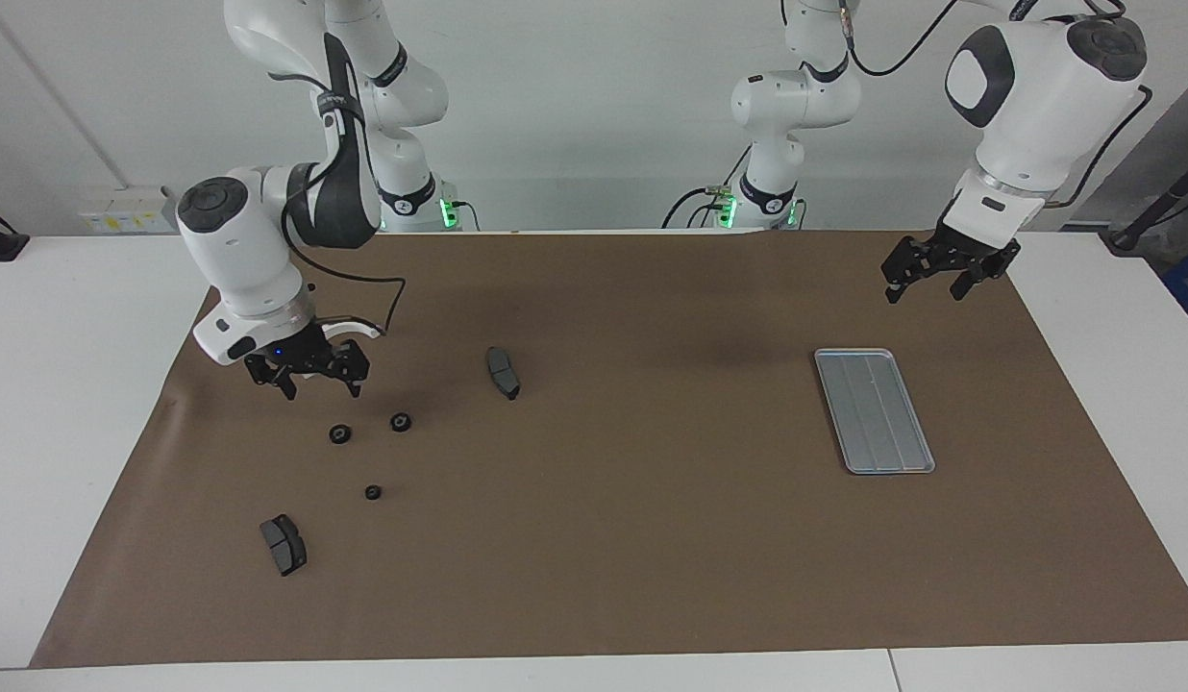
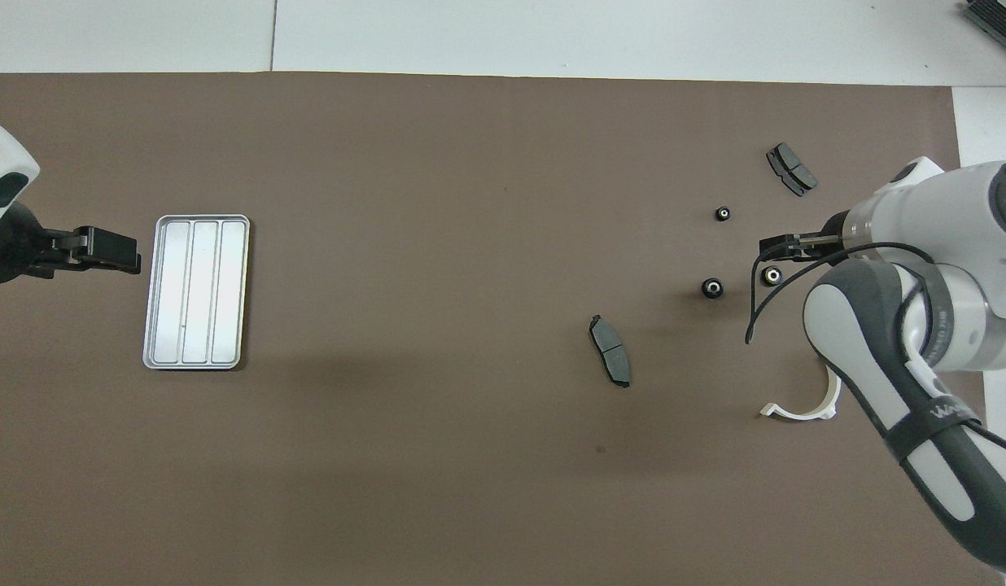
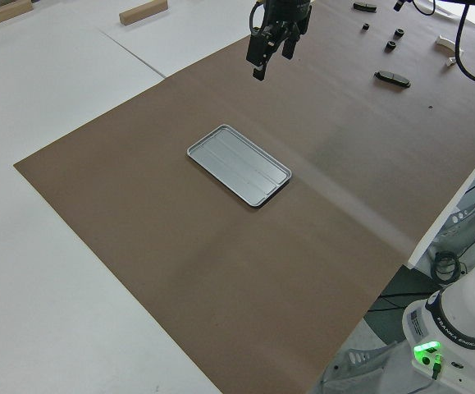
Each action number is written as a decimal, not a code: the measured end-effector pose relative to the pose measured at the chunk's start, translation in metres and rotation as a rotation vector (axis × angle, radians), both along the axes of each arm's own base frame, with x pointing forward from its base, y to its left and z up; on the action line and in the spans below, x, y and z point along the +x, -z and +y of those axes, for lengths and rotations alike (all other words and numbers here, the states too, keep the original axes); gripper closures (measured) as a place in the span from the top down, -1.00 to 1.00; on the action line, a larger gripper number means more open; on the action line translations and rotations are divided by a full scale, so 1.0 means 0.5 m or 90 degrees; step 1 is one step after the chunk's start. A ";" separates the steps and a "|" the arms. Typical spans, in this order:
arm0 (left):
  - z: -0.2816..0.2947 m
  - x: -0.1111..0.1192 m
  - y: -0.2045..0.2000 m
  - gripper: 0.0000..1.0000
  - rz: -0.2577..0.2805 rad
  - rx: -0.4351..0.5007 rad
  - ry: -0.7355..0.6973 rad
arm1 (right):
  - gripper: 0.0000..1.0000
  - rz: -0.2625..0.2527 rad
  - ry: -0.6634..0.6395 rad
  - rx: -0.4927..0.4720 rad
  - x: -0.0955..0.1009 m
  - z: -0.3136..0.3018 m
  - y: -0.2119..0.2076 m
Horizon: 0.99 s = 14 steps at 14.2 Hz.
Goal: Pick bearing gear from pile to tray
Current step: 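Reach the right gripper to the black gear farthest from the robot, then close the right gripper on the black gear and lift it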
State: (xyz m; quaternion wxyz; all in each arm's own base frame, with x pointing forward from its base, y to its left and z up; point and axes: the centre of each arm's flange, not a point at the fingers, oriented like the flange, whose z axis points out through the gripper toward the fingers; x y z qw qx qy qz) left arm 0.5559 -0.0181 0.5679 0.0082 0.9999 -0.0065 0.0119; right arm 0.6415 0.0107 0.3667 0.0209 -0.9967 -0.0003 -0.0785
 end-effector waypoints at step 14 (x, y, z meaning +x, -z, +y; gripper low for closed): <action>0.001 0.000 0.000 1.00 0.000 0.000 0.000 | 0.95 0.014 -0.028 -0.006 0.100 0.068 0.150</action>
